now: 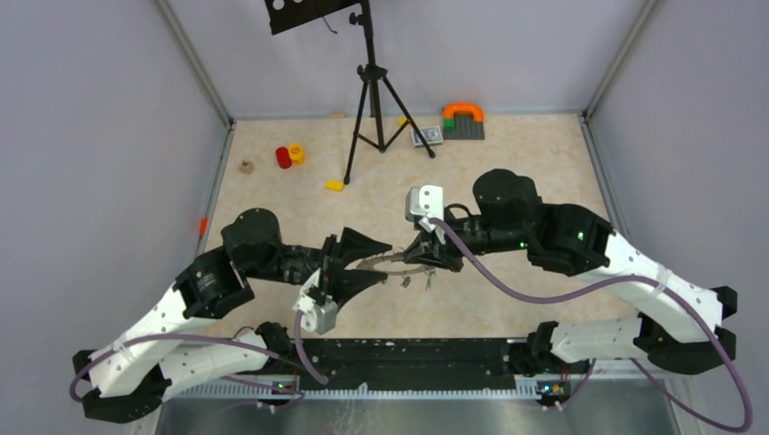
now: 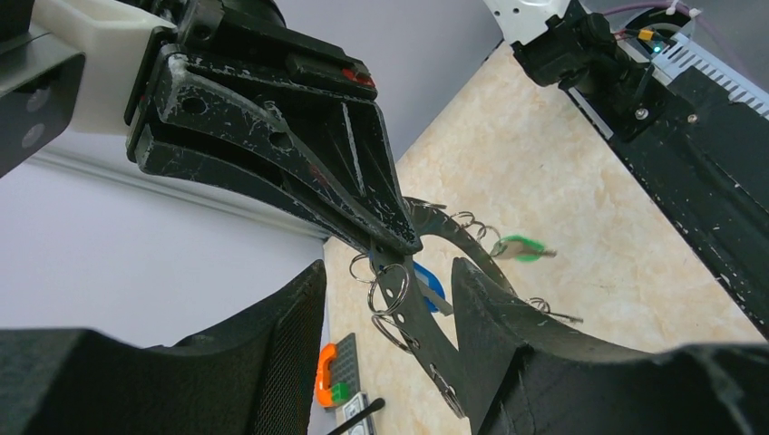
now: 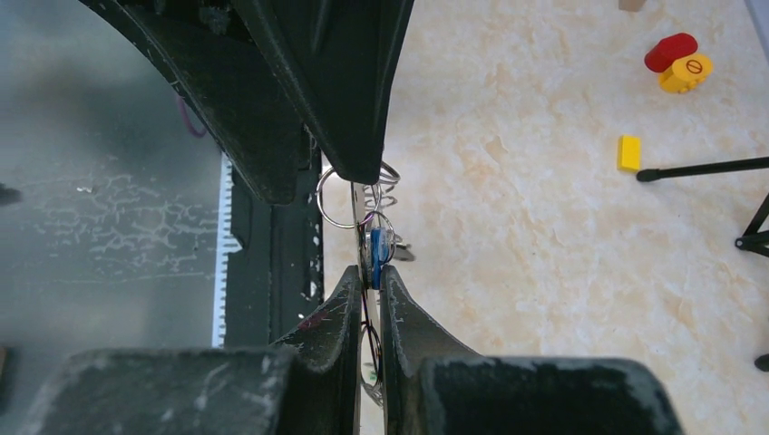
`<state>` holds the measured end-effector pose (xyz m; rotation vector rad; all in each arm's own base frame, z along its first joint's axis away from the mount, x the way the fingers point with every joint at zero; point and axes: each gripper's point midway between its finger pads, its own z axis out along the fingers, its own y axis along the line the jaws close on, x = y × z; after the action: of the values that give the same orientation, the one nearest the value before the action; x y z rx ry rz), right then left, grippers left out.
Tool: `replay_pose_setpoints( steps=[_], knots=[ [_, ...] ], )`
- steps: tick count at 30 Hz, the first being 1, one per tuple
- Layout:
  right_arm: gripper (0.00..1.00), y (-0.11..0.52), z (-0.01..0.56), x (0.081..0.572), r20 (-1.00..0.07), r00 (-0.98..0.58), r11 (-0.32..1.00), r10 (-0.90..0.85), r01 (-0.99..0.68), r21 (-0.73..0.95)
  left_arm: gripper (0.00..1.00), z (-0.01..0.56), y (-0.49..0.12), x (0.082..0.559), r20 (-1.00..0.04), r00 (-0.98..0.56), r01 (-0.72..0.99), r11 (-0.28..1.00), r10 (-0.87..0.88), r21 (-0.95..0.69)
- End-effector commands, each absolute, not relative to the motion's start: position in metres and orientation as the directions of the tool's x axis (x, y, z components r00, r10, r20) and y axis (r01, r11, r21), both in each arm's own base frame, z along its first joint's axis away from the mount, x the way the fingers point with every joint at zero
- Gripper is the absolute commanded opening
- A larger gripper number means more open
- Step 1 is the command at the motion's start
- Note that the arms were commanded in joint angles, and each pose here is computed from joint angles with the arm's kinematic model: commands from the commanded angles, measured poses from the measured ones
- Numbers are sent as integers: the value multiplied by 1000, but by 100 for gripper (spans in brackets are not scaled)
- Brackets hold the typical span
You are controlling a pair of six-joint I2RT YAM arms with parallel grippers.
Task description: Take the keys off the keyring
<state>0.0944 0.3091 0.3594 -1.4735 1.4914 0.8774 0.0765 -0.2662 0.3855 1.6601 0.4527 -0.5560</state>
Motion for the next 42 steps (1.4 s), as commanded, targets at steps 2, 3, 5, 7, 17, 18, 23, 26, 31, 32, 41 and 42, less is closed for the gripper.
replay_pose_setpoints(
  steps=[2, 3, 5, 7, 17, 18, 23, 26, 31, 32, 41, 42],
  knots=[
    [0, 311, 402, 83, -957, 73, 37, -282, -996, -86, 54, 388, -268, 80, -585, 811, 578, -150, -6, 802],
    [0, 311, 404, 82, -958, 73, 36, -276, -996, -86, 53, 387, -269, 81, -583, 812, 576, -153, -3, 803],
    [0, 311, 406, 81, -961, 74, 31, -267, -996, -85, 50, 386, -270, 83, -582, 813, 576, -154, 6, 803],
    [0, 311, 408, 79, -963, 74, 25, -260, -996, -83, 44, 385, -270, 84, -582, 813, 576, -157, 10, 802],
    [0, 312, 405, 77, -962, 66, 12, -264, -997, -72, 40, 381, -270, 92, -573, 818, 574, -151, 55, 805],
    [0, 312, 404, 77, -962, 66, 13, -267, -997, -72, 39, 381, -270, 93, -572, 818, 574, -148, 61, 805],
    [0, 311, 402, 77, -960, 62, 14, -271, -998, -69, 32, 382, -268, 97, -565, 822, 570, -136, 79, 810],
    [0, 310, 403, 76, -961, 65, 14, -268, -997, -72, 29, 383, -266, 98, -562, 823, 569, -130, 84, 812],
    [0, 310, 402, 78, -960, 67, 19, -272, -997, -75, 24, 385, -263, 98, -556, 826, 564, -118, 93, 817],
    [0, 310, 401, 77, -960, 67, 18, -273, -997, -75, 24, 386, -263, 98, -556, 826, 564, -117, 94, 818],
    [0, 311, 389, 83, -949, 77, 32, -306, -995, -91, 13, 386, -264, 98, -557, 825, 565, -121, 90, 816],
    [0, 311, 387, 85, -946, 79, 36, -314, -995, -95, 13, 386, -264, 98, -557, 826, 564, -121, 89, 817]
  ],
)
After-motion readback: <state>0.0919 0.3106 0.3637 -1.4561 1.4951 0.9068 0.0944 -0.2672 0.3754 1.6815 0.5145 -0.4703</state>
